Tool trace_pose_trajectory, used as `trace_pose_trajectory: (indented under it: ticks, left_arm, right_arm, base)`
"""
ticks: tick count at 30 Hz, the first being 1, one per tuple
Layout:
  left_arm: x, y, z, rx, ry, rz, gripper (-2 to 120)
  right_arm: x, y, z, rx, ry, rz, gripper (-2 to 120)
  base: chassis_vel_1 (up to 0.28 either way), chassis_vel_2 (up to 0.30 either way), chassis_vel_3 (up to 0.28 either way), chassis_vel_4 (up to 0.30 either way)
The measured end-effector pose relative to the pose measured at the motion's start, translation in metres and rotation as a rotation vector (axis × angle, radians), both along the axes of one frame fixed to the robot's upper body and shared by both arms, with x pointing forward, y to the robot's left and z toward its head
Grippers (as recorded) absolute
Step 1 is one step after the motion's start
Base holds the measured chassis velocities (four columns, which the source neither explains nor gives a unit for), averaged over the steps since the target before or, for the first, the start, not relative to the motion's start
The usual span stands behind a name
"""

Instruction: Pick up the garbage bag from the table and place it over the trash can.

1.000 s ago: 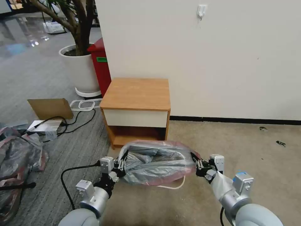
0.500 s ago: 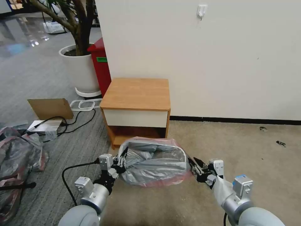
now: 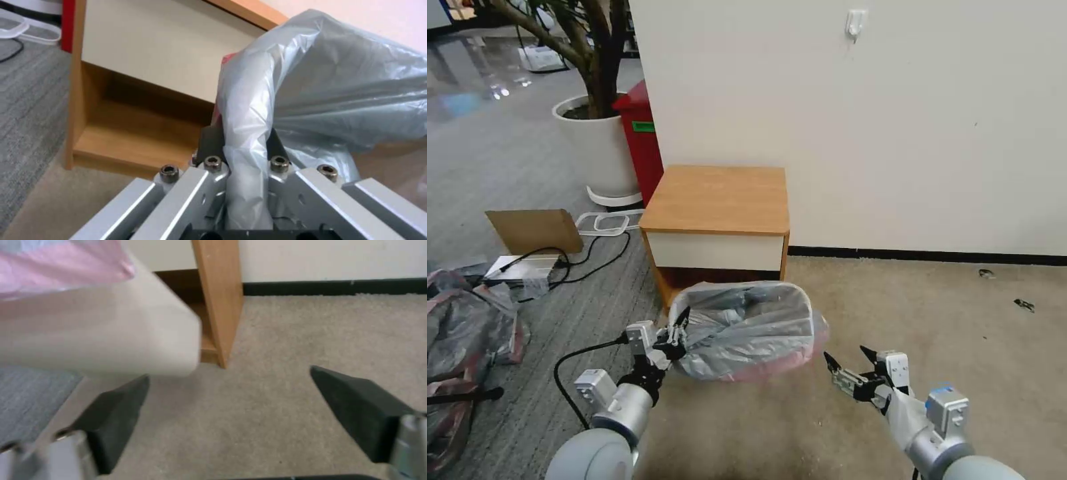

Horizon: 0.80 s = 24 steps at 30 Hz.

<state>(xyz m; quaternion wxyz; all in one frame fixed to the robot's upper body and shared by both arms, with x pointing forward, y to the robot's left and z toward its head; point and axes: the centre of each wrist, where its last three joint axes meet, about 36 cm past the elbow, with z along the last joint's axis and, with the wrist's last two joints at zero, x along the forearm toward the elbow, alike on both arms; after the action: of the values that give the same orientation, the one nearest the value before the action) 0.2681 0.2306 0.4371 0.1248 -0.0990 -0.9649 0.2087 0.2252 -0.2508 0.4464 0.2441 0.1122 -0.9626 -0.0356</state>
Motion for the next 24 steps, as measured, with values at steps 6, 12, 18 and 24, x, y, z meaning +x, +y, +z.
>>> trace_pose_trajectory:
  ticks: [6, 12, 18, 24]
  left_arm:
    - [-0.001, 0.003, -0.004, -0.005, 0.016, 0.030, 5]
    - [-0.001, 0.003, -0.010, -0.013, 0.034, 0.065, 5]
    - [0.000, 0.001, -0.017, -0.039, 0.030, 0.078, 5]
    - [0.003, 0.001, -0.022, -0.042, 0.029, 0.081, 5]
  right_arm:
    - [-0.010, -0.002, 0.000, 0.059, -0.056, -0.128, 100]
    - [-0.020, 0.021, 0.014, 0.284, -0.127, -0.270, 100]
    - [-0.030, 0.044, 0.039, 0.540, -0.162, -0.249, 100]
    - [-0.046, 0.058, 0.040, 0.596, -0.084, -0.175, 100]
  base:
    - [0.000, 0.000, 0.000, 0.000]
    - [0.000, 0.000, 0.000, 0.000]
    - [0.000, 0.000, 0.000, 0.000]
    - [0.000, 0.000, 0.000, 0.000]
